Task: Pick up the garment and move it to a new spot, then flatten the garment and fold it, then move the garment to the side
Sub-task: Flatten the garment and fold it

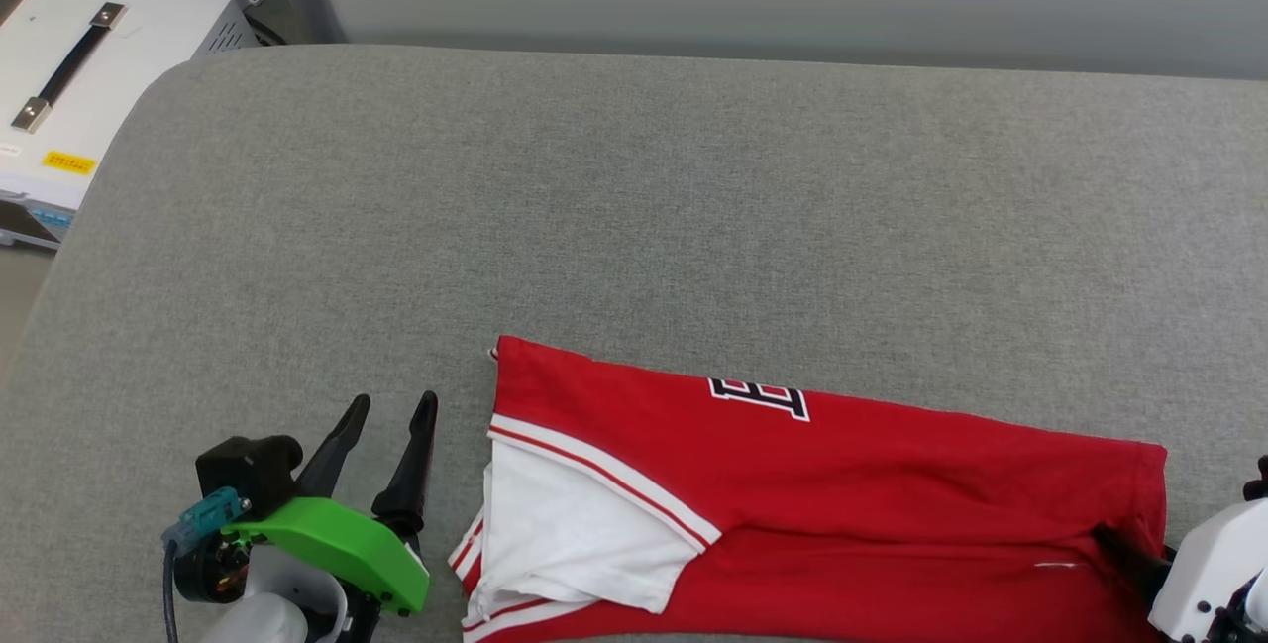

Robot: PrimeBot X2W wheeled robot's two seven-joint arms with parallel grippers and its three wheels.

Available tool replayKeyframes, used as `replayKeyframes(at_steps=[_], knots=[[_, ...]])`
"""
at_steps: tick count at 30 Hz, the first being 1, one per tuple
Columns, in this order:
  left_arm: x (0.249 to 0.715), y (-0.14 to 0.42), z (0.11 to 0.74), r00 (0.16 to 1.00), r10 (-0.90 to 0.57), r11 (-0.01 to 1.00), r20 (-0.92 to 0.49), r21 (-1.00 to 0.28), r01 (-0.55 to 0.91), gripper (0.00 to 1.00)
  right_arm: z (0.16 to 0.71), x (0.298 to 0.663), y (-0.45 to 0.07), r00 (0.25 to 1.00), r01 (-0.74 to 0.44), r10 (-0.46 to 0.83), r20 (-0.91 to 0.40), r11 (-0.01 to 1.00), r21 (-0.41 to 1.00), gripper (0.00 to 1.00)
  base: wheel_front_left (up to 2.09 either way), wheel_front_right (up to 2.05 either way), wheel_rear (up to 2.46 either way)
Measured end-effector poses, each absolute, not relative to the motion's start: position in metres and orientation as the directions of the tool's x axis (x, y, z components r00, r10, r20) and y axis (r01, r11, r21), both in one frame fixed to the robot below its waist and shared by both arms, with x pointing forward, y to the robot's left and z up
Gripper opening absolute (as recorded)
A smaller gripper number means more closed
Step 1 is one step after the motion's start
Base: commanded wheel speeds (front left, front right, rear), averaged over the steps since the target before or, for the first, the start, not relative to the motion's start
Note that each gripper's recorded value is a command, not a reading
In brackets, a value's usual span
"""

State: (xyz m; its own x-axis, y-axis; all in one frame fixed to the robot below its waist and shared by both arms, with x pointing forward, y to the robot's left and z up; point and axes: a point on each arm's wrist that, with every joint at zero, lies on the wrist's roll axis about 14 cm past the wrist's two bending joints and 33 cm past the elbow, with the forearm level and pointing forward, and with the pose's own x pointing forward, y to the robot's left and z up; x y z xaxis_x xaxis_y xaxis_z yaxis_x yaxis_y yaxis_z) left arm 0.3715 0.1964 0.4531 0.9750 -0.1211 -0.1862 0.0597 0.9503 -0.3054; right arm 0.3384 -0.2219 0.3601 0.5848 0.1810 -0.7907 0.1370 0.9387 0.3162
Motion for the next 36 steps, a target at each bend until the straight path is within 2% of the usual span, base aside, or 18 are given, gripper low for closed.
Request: replayKeyframes(at_steps=[1,2,3,5,10,16,29,36], knots=[[0.372,0.196,0.452,0.974,-0.122,0.95,-0.19,-0.307,0.059,1.0,0.359,0.338,-0.22,0.579,0.133,0.188,-0.794,0.938,0.319,0.87,0.0,0.0,0.0],[0.372,0.195,0.451,0.974,-0.124,0.949,-0.192,-0.309,0.06,1.0,0.358,0.338,-0.218,0.574,0.127,0.198,-0.795,0.937,0.324,0.46,0.0,0.0,0.0],[0.372,0.195,0.45,0.973,-0.125,0.948,-0.193,-0.311,0.06,1.0,0.357,0.337,-0.214,0.568,0.119,0.212,-0.795,0.935,0.334,0.21,0.0,0.0,0.0],[0.373,0.194,0.449,0.973,-0.126,0.948,-0.194,-0.313,0.06,1.0,0.357,0.338,-0.211,0.565,0.114,0.224,-0.794,0.932,0.344,0.0,0.0,0.0,0.0],[0.374,0.195,0.451,0.974,-0.128,0.948,-0.187,-0.313,0.064,1.0,0.356,0.338,-0.208,0.571,0.099,0.232,-0.787,0.933,0.347,0.0,0.0,0.0,0.0],[0.372,0.195,0.457,0.977,-0.125,0.949,-0.172,-0.309,0.067,1.0,0.363,0.341,-0.22,0.614,0.111,0.198,-0.764,0.937,0.332,0.0,0.0,0.0,0.0],[0.372,0.19,0.475,0.984,-0.137,0.945,-0.112,-0.311,0.096,1.0,0.392,0.341,-0.298,0.696,0.193,-0.006,-0.718,0.965,0.178,0.0,0.0,0.0,0.0],[0.368,0.185,0.481,0.986,-0.142,0.933,-0.089,-0.344,0.103,1.0,0.412,0.345,-0.289,0.74,0.165,0.022,-0.672,0.963,0.214,0.0,0.0,0.0,0.0]])
